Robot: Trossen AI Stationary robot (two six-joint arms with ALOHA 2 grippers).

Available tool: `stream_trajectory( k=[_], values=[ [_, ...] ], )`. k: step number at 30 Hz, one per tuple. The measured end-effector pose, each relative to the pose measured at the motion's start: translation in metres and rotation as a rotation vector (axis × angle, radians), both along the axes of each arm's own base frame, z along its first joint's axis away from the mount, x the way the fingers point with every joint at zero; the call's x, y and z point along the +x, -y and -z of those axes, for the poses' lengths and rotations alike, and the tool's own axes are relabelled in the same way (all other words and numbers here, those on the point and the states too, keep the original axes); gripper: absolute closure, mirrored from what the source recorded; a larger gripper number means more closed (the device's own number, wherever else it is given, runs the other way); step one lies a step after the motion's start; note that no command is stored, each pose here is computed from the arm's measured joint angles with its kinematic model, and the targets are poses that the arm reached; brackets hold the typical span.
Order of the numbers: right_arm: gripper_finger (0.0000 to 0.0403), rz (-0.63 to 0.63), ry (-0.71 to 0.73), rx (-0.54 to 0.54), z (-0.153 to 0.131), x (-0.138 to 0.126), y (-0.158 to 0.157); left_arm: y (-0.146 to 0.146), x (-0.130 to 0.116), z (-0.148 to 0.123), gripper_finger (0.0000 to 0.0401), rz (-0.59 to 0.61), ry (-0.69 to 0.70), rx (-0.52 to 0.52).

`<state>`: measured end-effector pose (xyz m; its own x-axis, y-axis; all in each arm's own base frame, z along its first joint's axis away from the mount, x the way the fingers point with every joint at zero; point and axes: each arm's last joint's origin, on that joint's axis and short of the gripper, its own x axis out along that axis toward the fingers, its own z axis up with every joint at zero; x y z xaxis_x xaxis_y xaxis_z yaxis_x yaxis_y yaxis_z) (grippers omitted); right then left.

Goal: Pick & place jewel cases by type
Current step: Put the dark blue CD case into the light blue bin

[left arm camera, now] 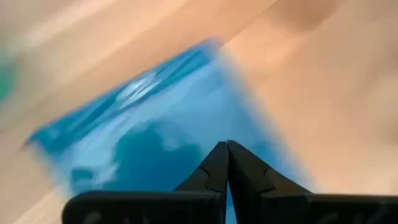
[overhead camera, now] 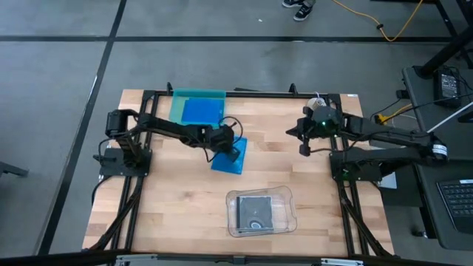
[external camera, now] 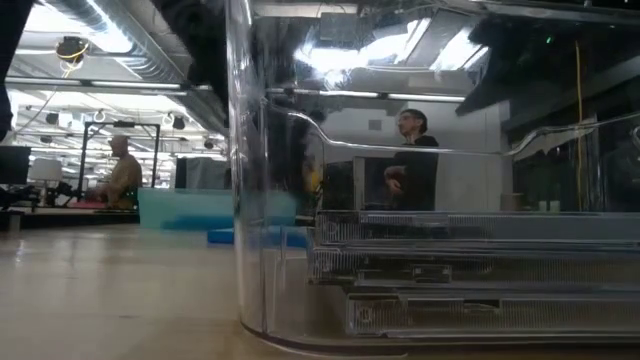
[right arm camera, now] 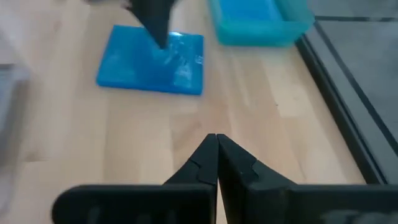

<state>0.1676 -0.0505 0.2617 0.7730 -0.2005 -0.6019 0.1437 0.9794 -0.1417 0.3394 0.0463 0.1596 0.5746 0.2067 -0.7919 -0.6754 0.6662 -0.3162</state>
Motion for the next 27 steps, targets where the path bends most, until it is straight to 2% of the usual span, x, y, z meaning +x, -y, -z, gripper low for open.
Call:
stream_trajectory(
  k=[6,9,12,15,19,27],
  values=[
    [0.0396,0.042,0.11,0.06,0.028,0.003,0.02,0.012,0.02,-0.079,0.0398,0.035,0.158,0.031],
    [0.0396,0.059,0.127,0.114,0.041,0.005,0.026,0.013,0.011,-0.113,0.0398,-0.021,0.167,0.058],
    [0.0395,0.034,0.104,0.129,0.05,0.01,0.029,0.011,-0.013,-0.127,0.0399,-0.171,0.097,0.047],
    [0.0396,0.023,0.056,0.138,0.061,0.017,0.032,0.012,-0.04,-0.13,0.0398,-0.302,0.016,0.036],
    [0.0396,0.046,-0.017,0.165,0.077,0.025,0.036,0.014,-0.065,-0.116,0.0391,-0.362,-0.01,-0.005],
    [0.0396,0.064,-0.136,0.256,0.106,0.043,0.038,0.016,-0.078,-0.065,0.0345,-0.283,0.116,-0.201]
  ],
)
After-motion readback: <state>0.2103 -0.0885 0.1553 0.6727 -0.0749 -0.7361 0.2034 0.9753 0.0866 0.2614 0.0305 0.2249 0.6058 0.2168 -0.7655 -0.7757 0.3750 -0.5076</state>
